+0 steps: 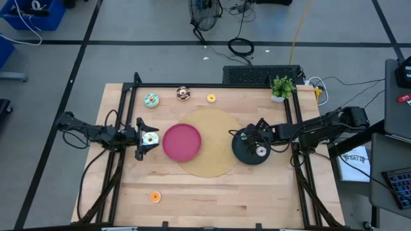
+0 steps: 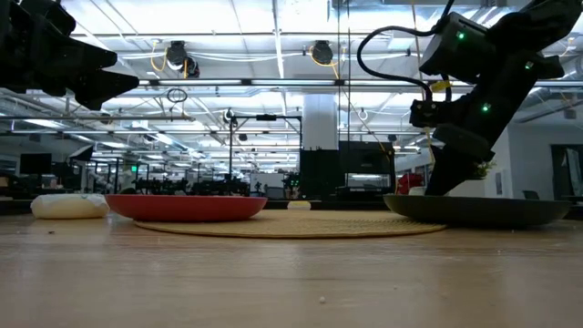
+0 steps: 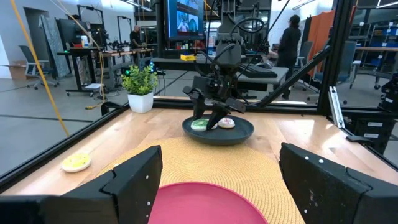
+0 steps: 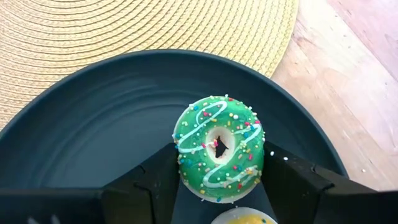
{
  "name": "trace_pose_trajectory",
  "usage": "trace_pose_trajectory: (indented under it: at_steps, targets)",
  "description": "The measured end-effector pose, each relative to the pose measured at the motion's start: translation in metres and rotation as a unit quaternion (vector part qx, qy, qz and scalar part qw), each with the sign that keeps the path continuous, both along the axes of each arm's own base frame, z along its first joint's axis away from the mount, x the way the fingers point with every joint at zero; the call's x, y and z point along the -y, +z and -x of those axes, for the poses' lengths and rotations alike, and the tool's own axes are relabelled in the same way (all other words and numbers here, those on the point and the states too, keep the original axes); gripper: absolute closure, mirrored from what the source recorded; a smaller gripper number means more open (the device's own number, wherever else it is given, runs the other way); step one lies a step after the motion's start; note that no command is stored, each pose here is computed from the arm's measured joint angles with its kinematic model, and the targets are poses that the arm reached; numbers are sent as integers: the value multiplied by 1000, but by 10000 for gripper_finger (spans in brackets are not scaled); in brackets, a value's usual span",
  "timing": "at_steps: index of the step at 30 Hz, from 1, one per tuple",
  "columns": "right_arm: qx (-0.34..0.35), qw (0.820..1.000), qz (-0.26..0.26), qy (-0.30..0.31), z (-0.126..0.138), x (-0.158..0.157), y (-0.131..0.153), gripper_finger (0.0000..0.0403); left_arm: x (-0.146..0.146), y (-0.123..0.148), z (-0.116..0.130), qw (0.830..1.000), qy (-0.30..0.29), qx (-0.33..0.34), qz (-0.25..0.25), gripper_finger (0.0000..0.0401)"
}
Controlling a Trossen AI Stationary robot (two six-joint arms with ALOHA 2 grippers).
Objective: Pick & Place donuts
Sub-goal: Put the small green donut on the black plate
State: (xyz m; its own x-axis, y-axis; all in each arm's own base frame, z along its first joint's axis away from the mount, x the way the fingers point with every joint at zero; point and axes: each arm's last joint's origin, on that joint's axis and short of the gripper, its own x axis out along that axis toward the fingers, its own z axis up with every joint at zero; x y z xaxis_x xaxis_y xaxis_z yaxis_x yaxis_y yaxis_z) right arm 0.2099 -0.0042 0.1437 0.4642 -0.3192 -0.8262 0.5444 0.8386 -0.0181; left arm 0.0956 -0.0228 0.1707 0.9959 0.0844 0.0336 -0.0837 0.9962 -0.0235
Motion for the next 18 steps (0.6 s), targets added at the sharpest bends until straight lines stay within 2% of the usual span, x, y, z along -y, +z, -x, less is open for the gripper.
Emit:
trace_pose_trajectory:
  at_steps: [18]
  targets:
    - [-2,1000,5,6,0,0,0,206,0,0,0,1000,0,0,0,82]
